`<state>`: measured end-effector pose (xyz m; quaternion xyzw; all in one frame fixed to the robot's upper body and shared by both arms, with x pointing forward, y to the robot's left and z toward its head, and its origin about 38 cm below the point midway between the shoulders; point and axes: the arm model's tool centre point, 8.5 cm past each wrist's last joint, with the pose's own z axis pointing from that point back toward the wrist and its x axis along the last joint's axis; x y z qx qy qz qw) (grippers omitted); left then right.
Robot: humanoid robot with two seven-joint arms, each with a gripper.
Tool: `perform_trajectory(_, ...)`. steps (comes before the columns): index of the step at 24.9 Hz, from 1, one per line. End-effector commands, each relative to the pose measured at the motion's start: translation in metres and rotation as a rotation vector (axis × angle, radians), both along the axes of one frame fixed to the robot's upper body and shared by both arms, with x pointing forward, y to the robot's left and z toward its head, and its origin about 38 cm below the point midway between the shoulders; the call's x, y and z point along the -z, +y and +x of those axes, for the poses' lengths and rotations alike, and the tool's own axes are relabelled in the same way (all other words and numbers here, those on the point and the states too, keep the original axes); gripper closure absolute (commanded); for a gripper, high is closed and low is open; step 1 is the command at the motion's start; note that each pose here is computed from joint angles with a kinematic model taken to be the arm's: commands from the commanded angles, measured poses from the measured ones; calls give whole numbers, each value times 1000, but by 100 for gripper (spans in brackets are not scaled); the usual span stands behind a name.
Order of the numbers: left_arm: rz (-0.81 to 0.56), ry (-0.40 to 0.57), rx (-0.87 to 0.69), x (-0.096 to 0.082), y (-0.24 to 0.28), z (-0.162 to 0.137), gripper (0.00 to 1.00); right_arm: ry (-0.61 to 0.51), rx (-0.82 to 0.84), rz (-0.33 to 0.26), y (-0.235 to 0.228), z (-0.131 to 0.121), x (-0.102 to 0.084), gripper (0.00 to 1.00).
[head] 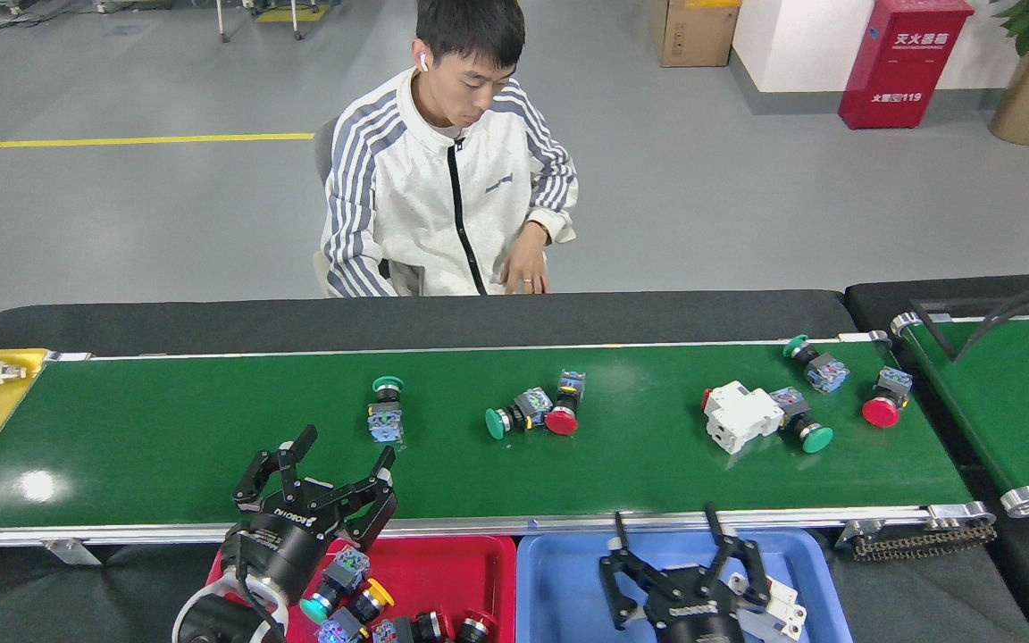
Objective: Pick switch part from conveyor to tray
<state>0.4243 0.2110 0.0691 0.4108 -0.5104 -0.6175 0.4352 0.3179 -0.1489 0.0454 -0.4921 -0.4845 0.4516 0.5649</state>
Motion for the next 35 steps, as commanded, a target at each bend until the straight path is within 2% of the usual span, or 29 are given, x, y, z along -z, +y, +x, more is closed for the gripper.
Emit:
perform_trajectory(1, 11, -1, -41, -4, 4, 16, 0, -37, 58, 6, -1, 21, -14, 0)
perform_trajectory(4, 19, 21, -76, -1, 11, 31, 0, -17, 72, -15, 4, 55, -17, 0)
perform_trajectory(7, 32, 54, -135, 6, 21, 47, 0, 27, 67, -40, 14, 89, -13, 0)
perform_trajectory(12, 43, 102, -200, 16, 32, 61, 2, 51, 58, -60, 21, 107, -10, 0)
perform_trajectory(13, 43, 110, -210, 18, 34, 63, 6, 53, 53, -63, 22, 108, -9, 0)
perform_trajectory(14, 43, 114, -222, 19, 35, 65, 16, 58, 48, -64, 24, 108, -8, 0)
perform_trajectory(15, 44, 119, -233, 20, 37, 66, 33, 63, 44, -63, 25, 109, -7, 0)
perform_trajectory(16, 34, 131, -237, 23, 39, 65, 62, 71, 41, -68, 27, 111, -5, 0)
perform_trajectory(17, 32, 141, -242, 26, 41, 64, 79, 81, 41, -71, 29, 113, -3, 0)
perform_trajectory(19, 27, 155, -253, 31, 41, 64, 89, 92, 34, -65, 38, 120, -3, 0)
perform_trajectory(24, 8, 76, -204, 20, 30, 64, 97, 100, 41, -73, 40, 124, -2, 0)
perform_trajectory(27, -1, 36, 0, 12, 11, 42, 96, 96, 51, -76, 34, 126, -3, 0)
perform_trajectory(29, 17, -10, 286, 2, -4, -3, 89, 98, 53, -78, 32, 126, -2, 0)
perform_trajectory(30, 56, -10, 434, 2, -2, -33, 78, 100, 57, -81, 29, 126, -1, 0)
perform_trajectory(31, 80, -8, 524, 2, 4, -60, 60, 101, 62, -84, 26, 127, -1, 0)
perform_trajectory(32, 83, -18, 513, -1, 12, -72, 42, 99, 68, -86, 22, 128, -1, 0)
perform_trajectory(33, 63, -14, 483, 2, 17, -81, 18, 97, 74, -87, 20, 131, -3, 0)
perform_trajectory(34, 46, -7, 469, 6, 17, -85, 6, 91, 75, -91, 19, 134, -6, 0)
perform_trajectory(35, 37, -8, 466, 7, 15, -85, 1, 92, 75, -95, 18, 138, -8, 0)
